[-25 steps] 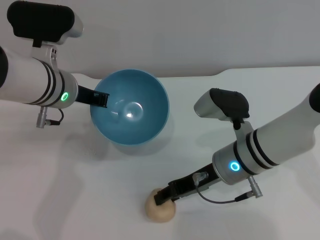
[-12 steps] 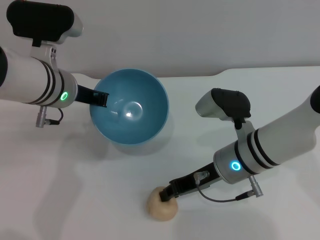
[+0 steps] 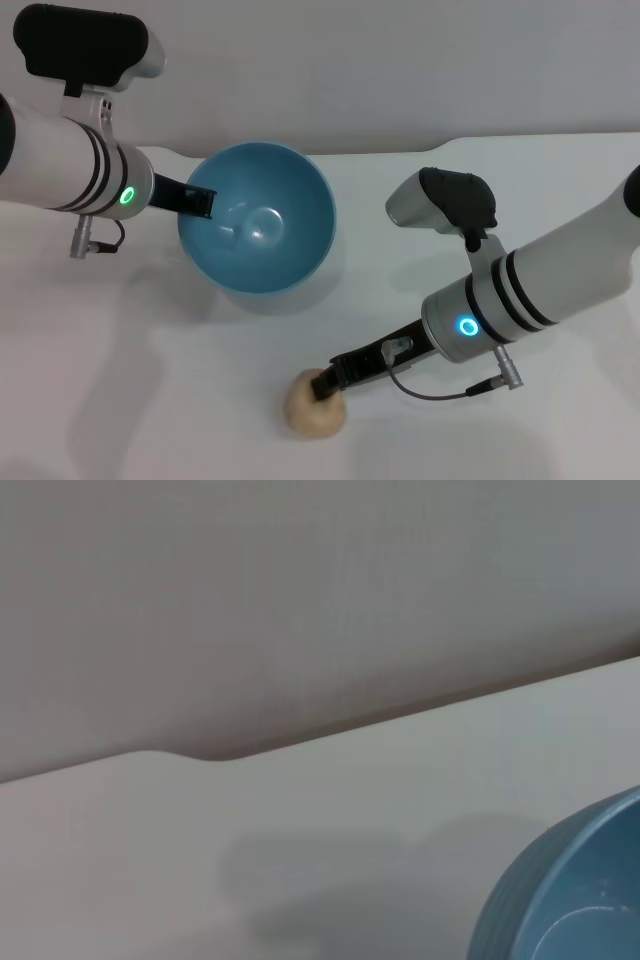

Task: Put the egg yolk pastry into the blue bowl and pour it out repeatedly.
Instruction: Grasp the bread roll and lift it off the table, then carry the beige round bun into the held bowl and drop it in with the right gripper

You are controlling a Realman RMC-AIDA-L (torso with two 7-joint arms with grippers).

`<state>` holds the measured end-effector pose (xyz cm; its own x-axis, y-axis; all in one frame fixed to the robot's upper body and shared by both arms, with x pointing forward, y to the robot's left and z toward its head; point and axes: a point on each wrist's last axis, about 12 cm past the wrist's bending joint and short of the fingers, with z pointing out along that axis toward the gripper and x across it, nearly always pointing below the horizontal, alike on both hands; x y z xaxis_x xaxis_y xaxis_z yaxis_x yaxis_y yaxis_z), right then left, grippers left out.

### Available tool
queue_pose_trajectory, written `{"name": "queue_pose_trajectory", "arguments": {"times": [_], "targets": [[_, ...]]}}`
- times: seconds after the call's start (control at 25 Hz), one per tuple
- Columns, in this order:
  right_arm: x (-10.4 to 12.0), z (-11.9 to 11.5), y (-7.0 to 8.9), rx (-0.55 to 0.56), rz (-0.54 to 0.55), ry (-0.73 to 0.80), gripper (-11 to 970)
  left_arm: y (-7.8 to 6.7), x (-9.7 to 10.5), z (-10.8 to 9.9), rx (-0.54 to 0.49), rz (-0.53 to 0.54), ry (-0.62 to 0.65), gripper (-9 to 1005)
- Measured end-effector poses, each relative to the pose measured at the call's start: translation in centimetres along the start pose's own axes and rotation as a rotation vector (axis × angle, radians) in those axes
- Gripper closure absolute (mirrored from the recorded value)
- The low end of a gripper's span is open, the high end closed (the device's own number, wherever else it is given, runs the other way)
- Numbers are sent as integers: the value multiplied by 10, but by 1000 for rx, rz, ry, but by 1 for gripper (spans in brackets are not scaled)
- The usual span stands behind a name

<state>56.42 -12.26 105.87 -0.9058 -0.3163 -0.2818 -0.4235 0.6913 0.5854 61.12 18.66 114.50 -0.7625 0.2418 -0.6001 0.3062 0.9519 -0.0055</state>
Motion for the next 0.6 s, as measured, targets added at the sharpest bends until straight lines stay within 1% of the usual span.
{"name": "queue_pose_trajectory", "arguments": {"times": [0.08, 0.12, 0.24, 0.4, 0.6], "targets": [[-1, -2, 4, -18, -11, -6, 853, 1, 1, 0, -3, 2, 9, 997], [-1, -7, 8, -45, -17, -22, 856, 1, 2, 0, -5, 4, 18, 997], [-3, -14, 12, -78, -19, -46, 881, 1, 3, -1, -12, 15, 54, 997], [-8, -30, 18, -131, -39, -108, 909, 1, 5, -2, -14, 35, 81, 997], [-20, -57, 26, -194, -72, -203, 932, 0, 9, -2, -18, 51, 125, 996]]}}
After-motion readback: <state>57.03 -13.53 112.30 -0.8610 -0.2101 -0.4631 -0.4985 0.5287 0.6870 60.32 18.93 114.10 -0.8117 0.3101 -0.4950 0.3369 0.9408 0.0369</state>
